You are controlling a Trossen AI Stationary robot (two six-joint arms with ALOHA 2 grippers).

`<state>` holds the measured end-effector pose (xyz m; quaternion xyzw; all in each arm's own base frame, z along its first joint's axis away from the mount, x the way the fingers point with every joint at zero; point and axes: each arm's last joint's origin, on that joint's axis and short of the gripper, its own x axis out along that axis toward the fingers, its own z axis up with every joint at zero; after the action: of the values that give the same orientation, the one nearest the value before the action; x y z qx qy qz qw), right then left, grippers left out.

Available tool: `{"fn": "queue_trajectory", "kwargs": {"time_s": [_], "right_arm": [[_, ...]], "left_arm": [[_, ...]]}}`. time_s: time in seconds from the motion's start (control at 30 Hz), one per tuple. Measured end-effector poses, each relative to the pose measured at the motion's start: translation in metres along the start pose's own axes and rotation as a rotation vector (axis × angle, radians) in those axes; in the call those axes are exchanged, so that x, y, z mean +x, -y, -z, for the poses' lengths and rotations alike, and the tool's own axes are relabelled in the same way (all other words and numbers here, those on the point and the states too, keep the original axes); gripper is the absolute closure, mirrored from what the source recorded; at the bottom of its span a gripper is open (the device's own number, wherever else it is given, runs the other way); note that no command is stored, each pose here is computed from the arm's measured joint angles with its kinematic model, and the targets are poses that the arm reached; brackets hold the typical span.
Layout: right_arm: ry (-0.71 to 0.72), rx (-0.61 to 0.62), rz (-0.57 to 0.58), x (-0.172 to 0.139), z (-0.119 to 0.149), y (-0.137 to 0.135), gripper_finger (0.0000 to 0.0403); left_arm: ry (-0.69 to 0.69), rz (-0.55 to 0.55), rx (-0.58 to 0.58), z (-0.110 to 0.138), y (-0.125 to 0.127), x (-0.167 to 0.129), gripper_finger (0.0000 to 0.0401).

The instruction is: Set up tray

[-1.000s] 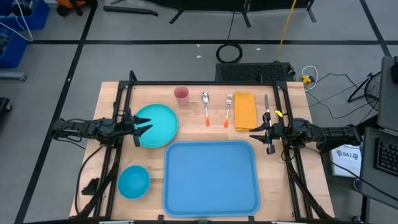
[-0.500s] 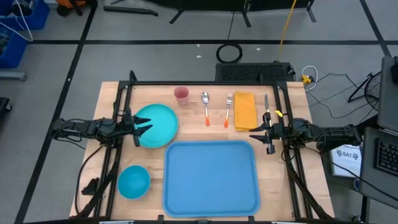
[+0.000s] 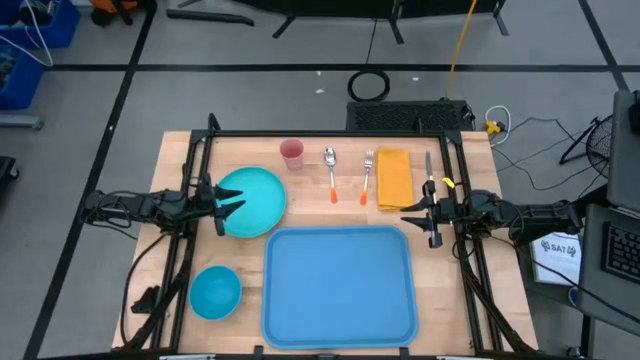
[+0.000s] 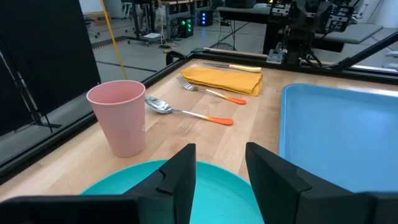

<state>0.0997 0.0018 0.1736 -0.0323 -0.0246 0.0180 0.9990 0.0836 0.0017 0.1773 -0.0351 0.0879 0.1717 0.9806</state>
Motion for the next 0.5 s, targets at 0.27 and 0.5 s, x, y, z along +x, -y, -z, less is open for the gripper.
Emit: {"fn": "queue_trajectory", "kwargs": {"time_s": [0.27,0.5], "right_arm": [[0.0,0.0,0.0,0.0,0.0,0.0,0.0314],[0.0,0.0,0.0,0.0,0.0,0.0,0.0314]], "left_arm": [[0.0,0.0,0.0,0.0,0.0,0.0,0.0256],[0.0,0.0,0.0,0.0001,0.0,0.0,0.0256]]}}
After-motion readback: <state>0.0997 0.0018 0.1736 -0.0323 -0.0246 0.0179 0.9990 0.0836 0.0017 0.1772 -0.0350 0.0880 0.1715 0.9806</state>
